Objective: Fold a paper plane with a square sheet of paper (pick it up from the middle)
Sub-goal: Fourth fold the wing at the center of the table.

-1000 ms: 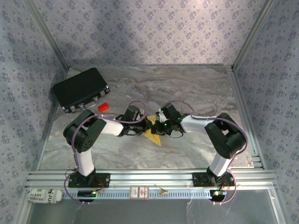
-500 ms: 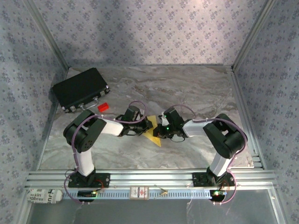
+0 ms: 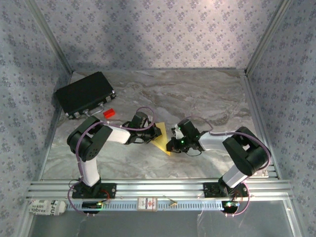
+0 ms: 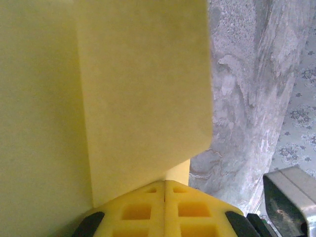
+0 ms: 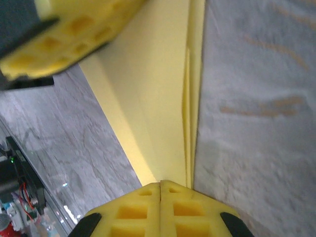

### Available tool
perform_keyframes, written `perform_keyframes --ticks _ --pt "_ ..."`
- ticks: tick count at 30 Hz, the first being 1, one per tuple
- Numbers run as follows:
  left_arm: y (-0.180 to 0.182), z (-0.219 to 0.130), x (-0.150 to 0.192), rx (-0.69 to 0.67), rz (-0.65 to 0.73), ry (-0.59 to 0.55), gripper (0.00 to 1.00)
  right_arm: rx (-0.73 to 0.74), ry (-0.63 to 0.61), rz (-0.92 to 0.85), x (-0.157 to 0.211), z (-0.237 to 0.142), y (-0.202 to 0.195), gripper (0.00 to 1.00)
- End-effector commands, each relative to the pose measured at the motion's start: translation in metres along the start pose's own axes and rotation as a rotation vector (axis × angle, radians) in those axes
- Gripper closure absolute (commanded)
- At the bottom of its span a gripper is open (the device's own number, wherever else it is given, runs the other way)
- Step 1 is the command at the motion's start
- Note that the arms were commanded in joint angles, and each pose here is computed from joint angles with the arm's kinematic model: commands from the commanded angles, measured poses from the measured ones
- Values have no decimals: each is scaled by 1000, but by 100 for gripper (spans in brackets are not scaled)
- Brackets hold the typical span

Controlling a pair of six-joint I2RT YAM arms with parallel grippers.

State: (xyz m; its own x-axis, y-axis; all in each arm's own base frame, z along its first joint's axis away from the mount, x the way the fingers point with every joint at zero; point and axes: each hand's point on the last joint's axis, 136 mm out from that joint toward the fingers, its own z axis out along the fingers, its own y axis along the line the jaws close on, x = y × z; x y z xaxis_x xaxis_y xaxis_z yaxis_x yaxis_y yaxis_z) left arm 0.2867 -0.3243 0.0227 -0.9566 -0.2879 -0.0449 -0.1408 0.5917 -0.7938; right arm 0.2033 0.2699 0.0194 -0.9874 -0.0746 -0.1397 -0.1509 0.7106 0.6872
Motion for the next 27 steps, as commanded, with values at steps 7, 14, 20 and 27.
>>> perform_keyframes --ticks 7,14,20,27 --pt "36 -2 2 -115 -39 -10 95 33 33 -3 6 -21 5 99" --pt "35 -2 2 -112 -40 -12 95 -14 -30 -18 -37 -13 33 98" --pt "33 -2 1 -105 -37 -12 95 50 -31 50 -41 7 7 98" --pt "22 -4 -1 -77 -22 -12 95 125 34 133 0 12 -39 100"
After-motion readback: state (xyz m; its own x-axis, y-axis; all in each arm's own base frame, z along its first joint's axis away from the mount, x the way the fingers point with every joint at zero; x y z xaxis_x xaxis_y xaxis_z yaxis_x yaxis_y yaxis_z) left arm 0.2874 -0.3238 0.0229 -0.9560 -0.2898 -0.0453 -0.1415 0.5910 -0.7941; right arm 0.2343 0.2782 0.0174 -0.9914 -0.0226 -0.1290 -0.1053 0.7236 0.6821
